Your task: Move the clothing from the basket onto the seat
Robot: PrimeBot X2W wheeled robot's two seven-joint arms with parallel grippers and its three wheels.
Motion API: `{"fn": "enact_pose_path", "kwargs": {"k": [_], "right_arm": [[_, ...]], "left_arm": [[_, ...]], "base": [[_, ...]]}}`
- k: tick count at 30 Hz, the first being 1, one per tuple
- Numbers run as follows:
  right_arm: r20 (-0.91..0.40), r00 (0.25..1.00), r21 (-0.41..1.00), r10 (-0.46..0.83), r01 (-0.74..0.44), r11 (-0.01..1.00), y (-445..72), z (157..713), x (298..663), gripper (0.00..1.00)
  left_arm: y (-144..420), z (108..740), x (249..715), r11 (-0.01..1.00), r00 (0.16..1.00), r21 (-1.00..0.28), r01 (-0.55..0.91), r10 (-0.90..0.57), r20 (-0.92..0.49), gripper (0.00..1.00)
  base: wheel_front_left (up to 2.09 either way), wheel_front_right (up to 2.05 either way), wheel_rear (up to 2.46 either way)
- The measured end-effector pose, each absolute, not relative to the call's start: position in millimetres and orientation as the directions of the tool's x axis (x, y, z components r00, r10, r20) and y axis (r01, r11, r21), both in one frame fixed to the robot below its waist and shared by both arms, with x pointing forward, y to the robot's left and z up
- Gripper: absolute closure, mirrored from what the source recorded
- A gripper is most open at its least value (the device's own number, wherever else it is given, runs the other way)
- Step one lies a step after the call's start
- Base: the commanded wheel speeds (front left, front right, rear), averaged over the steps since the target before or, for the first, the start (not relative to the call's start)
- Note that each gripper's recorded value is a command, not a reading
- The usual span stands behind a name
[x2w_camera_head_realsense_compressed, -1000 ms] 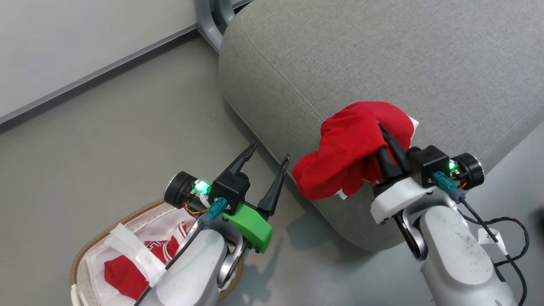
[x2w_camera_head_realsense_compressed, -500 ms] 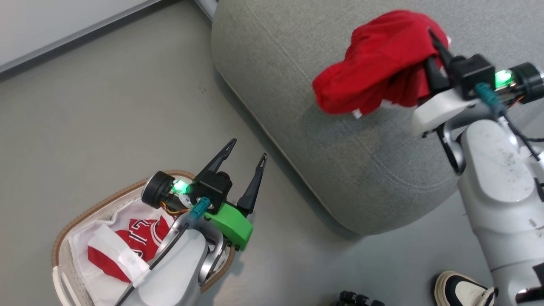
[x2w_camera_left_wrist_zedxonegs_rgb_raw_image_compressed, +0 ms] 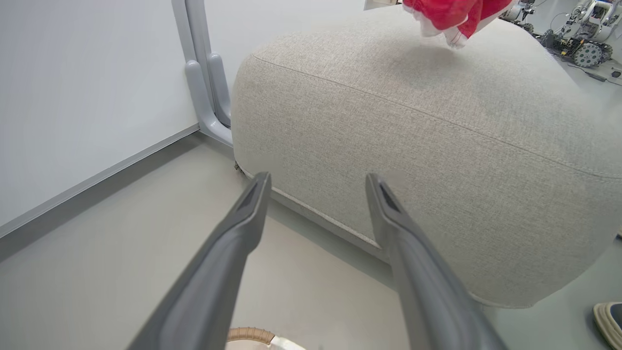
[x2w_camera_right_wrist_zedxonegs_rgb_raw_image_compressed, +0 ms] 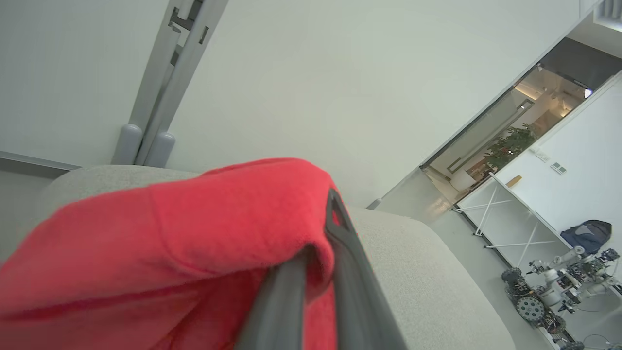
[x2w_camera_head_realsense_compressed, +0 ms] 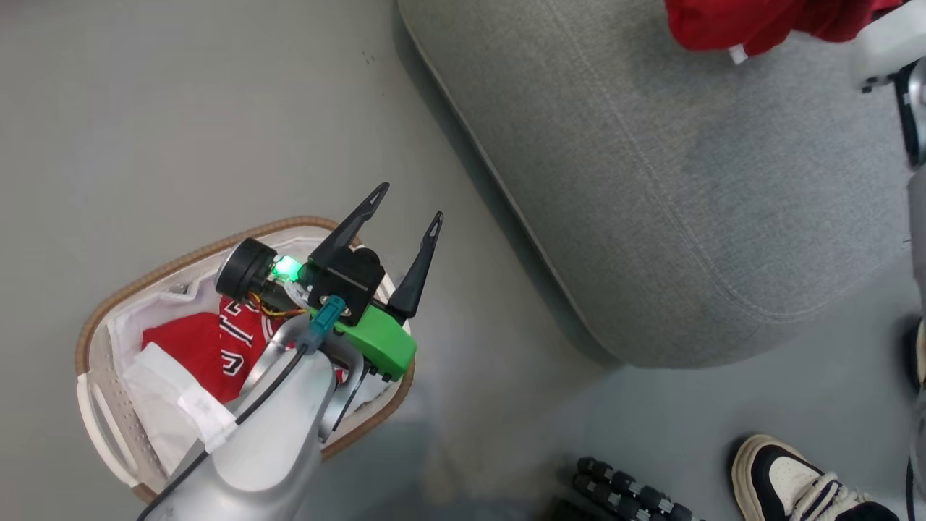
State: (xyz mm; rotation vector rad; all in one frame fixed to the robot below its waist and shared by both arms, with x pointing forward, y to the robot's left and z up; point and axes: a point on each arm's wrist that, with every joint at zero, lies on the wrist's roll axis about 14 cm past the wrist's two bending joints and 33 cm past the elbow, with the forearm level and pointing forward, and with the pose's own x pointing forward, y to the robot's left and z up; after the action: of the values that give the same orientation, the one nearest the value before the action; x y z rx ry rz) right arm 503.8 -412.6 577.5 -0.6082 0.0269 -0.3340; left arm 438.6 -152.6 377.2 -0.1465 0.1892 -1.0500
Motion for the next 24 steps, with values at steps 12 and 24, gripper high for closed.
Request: {"fn": "enact_pose_path", "kwargs": {"k": [12, 24], "right_arm": [[0.019, 0.906, -0.569, -0.423, 0.357, 0.74, -442, 529, 536, 1.0], [-0.187, 0.844, -0.474, -0.503, 0.371, 0.799, -436, 426, 495, 0.0]], "left_arm": [[-128, 328, 454, 0.547, 0.526, -0.26, 0.796, -0.837, -0.151, 0.0], [-106, 299, 460, 0.592, 0.551, -0.266, 0.761, -0.806, -0.219, 0.0]], "base": [[0.0, 0.0, 0.0], [0.0, 0.0, 0.0]]}}
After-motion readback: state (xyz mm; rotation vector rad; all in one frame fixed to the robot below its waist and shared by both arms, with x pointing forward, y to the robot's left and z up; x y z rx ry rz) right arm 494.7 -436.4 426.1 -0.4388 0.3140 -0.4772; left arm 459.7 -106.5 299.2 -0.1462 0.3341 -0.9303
